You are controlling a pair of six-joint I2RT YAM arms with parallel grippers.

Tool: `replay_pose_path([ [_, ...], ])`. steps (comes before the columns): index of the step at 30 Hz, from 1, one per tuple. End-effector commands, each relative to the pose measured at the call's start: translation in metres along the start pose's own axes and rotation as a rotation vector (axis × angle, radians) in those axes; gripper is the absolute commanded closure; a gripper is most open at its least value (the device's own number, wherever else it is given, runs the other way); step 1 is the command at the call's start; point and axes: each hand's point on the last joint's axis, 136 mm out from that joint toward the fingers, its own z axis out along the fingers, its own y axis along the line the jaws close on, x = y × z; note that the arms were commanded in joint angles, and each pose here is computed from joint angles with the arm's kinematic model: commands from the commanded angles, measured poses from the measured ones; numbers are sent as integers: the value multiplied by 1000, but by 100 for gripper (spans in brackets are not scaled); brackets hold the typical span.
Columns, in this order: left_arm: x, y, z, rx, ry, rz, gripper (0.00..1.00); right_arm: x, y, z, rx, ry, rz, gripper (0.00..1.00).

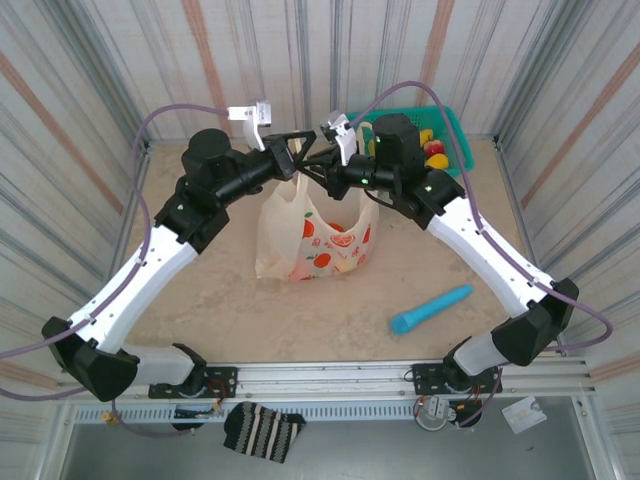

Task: Place the fake fruits into the plastic bag and tie a complex knot

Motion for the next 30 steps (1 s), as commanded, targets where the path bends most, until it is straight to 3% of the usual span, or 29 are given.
replay_pose_path([
  [1,-6,-16,-15,40,-17,80,83,-13,7,5,-56,-51,-36,100],
  [3,-5,-19,-21,44,-12,130,63,-14,10,4,-70,-61,-39,100],
  [7,-1,-20,-43,40,27,285,42,-8,13,-2,-75,-81,-52,100],
  [10,4,-23,-64,115,28,363,37,-3,17,-6,-85,-86,-61,100],
  [15,23,-8,-89,67,-26,490,34,6,21,-8,-101,-76,-64,100],
  [20,44,-3,-94,103,-16,512,29,14,28,-4,-130,-65,-69,100],
  [27,46,39,-107,-106,-97,698,25,14,37,-5,-152,-70,-86,100],
  [30,61,50,-103,-86,-154,795,2,12,42,-6,-170,-72,-90,100],
])
